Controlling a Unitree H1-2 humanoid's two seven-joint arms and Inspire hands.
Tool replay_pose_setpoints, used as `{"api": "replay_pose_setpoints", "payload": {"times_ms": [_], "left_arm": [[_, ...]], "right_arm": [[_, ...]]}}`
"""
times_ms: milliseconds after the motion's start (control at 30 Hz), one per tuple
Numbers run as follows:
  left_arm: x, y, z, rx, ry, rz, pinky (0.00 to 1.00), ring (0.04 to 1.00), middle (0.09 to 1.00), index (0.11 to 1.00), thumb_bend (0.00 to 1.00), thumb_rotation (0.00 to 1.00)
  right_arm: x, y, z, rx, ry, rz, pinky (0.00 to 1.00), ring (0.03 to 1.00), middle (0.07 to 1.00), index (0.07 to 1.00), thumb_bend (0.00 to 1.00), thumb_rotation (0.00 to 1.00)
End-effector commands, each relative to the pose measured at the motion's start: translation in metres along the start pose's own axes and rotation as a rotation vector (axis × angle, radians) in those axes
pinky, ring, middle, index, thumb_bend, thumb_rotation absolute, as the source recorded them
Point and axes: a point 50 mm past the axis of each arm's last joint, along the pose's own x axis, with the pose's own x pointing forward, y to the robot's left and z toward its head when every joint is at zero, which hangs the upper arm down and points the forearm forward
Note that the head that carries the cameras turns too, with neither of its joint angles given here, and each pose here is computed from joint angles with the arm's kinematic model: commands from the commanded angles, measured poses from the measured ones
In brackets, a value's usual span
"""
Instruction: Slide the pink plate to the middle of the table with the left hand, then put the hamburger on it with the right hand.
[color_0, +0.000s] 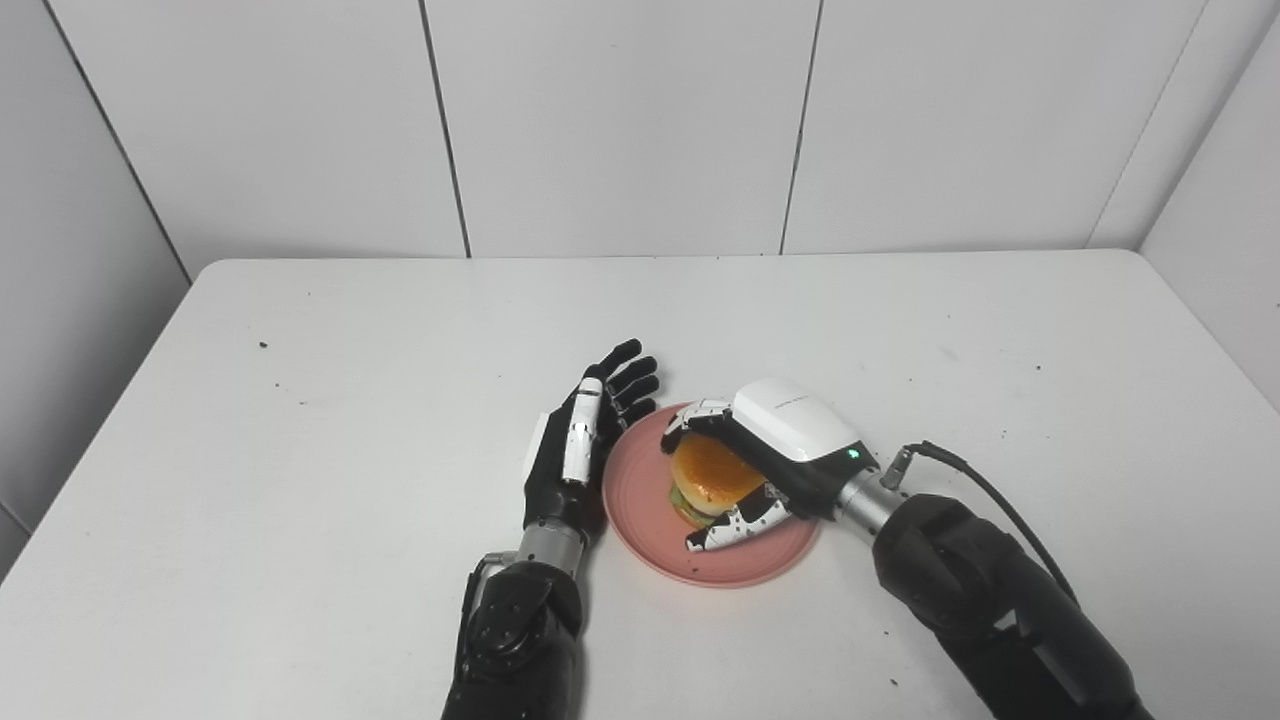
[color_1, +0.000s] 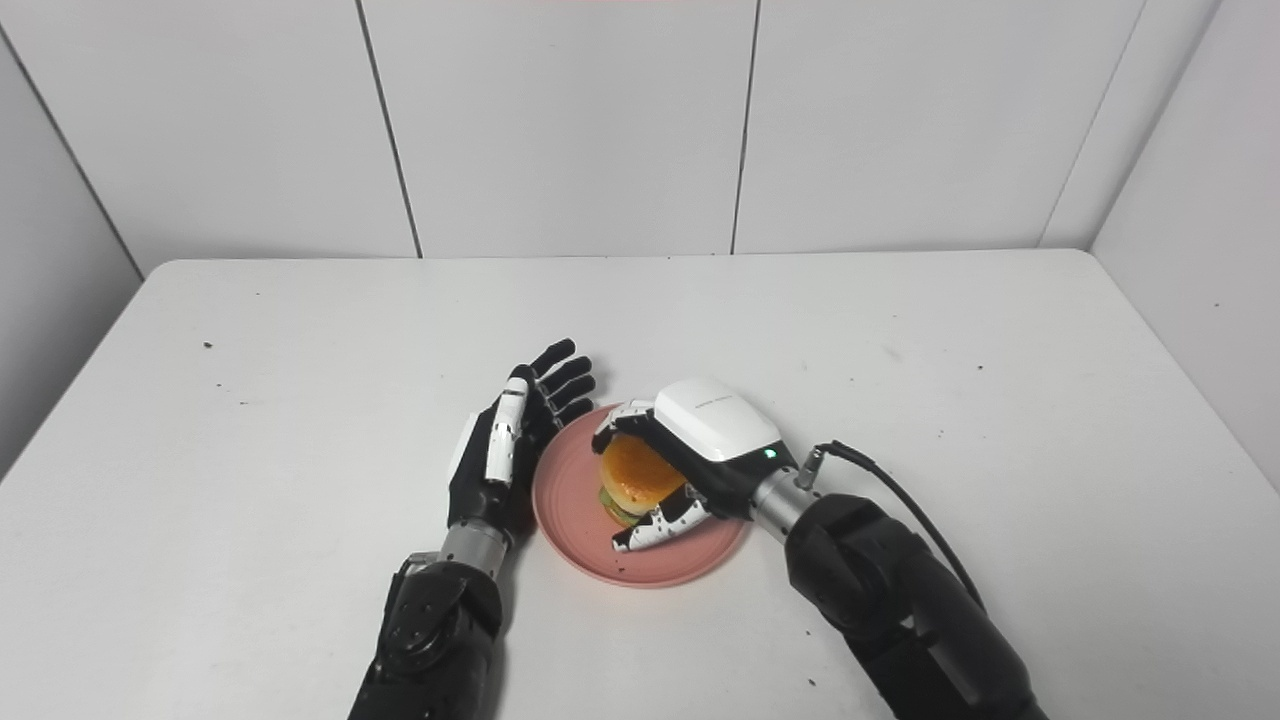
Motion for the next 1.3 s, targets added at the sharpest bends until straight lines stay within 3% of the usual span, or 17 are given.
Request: {"api": "replay_pose_setpoints", "payload": {"times_ms": [0,200,367,600,700,733,867,967,1133,1267], "left_arm": [[-0.003,0.0,-0.007,-0.022,0.017,0.017,0.74,0.777,0.763,0.745,0.25,1.0],[-0.005,0.002,-0.006,0.009,0.006,0.0,0.73,0.78,0.768,0.749,0.24,1.0],[-0.004,0.001,-0.005,-0.017,0.011,0.006,0.74,0.787,0.77,0.747,0.23,1.0],[-0.002,0.002,-0.005,-0.051,0.013,0.005,0.76,0.797,0.784,0.756,0.26,1.0],[-0.002,0.003,-0.004,-0.017,0.01,0.012,0.76,0.795,0.785,0.762,0.29,1.0],[-0.002,0.004,-0.004,0.0,0.007,0.01,0.8,0.826,0.815,0.797,0.36,1.0],[-0.005,0.008,-0.001,0.077,-0.024,-0.007,0.91,0.898,0.88,0.867,0.47,1.0],[-0.006,0.01,0.003,0.148,-0.086,-0.041,0.98,0.976,0.962,0.942,0.48,1.0],[-0.008,0.012,0.008,0.207,-0.129,-0.07,1.0,1.0,1.0,1.0,0.5,1.0],[-0.014,0.013,0.01,0.228,-0.163,-0.069,1.0,1.0,1.0,1.0,0.52,1.0]], "right_arm": [[-0.001,-0.022,0.006,-0.006,-0.062,-0.083,0.85,0.939,0.976,0.953,0.73,0.53],[-0.008,-0.025,0.004,0.02,-0.094,-0.139,0.99,1.0,1.0,1.0,0.8,0.76],[-0.011,-0.028,0.002,0.04,-0.114,-0.216,1.0,1.0,1.0,1.0,0.83,0.9],[-0.018,-0.032,0.004,0.101,-0.122,-0.392,1.0,1.0,1.0,1.0,0.75,0.85],[-0.022,-0.032,0.007,0.235,-0.089,-0.473,1.0,1.0,1.0,1.0,0.71,0.81],[-0.023,-0.031,0.008,0.278,-0.078,-0.496,1.0,1.0,1.0,1.0,0.68,0.81],[-0.03,-0.025,0.0,0.441,-0.028,-0.557,0.98,1.0,1.0,1.0,0.62,0.9],[-0.033,-0.016,-0.012,0.566,0.014,-0.607,1.0,1.0,1.0,1.0,0.56,0.99],[-0.041,-0.001,-0.024,0.83,0.065,-0.634,1.0,1.0,1.0,1.0,0.67,1.0],[-0.048,0.013,-0.026,1.019,0.057,-0.652,1.0,1.0,1.0,1.0,0.66,0.96]]}}
